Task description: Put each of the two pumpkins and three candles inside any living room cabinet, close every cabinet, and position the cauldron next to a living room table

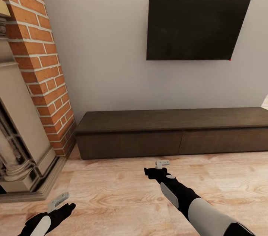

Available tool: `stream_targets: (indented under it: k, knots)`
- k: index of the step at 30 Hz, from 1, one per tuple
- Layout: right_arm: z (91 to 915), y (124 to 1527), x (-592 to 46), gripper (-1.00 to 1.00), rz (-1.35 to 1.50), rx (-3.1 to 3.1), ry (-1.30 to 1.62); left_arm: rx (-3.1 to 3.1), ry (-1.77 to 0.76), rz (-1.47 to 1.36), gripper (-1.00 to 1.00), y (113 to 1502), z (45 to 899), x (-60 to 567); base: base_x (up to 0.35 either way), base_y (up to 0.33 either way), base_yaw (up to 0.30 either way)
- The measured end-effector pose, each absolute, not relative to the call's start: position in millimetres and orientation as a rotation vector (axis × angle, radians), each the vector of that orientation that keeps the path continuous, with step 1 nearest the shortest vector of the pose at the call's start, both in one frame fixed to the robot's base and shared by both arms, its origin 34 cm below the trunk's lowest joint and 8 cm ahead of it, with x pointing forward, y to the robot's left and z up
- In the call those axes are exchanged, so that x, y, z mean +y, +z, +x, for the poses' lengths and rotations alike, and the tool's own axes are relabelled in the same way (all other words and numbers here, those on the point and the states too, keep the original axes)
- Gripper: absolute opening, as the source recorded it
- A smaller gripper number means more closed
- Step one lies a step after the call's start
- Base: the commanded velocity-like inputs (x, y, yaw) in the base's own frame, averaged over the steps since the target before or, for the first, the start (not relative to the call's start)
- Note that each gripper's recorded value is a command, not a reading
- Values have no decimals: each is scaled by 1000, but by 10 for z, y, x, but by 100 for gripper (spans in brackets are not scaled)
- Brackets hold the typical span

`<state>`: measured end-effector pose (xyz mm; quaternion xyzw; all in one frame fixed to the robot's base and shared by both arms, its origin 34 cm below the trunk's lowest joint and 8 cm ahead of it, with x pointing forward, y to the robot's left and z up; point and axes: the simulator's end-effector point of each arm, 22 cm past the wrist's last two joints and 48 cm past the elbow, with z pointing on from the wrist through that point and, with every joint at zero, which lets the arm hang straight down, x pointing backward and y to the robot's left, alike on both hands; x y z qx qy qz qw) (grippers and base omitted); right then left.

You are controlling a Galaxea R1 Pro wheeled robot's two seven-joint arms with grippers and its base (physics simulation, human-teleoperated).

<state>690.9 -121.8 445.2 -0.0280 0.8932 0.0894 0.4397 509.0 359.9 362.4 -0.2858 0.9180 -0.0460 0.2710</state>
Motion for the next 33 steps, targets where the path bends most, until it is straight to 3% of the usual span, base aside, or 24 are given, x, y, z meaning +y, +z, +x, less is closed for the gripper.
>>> stream_targets:
  k: [14, 20, 23, 28, 33]
  knots:
    - [6912, 4450, -1233, 100, -56, 2221, 222, 2484, -114, -789, 100, 3562, 5027, 3671, 0, 0, 0]
    - [6899, 4407, -1291, 100, 40, 2239, 255, 2327, -445, -773, 100, 3997, 5383, 3723, 0, 0, 0]
    - [6883, 4299, -1514, 100, 236, 2230, 280, 2244, -792, -725, 100, 4875, 5587, 3731, 0, 0, 0]
    - [6900, 4278, -1699, 100, 317, 2181, 251, 1984, -952, -579, 100, 6342, 5843, 3860, 0, 0, 0]
    - [6902, 4282, -1688, 100, 320, 2174, 252, 1885, -1084, -569, 100, 6657, 5872, 3718, 0, 0, 0]
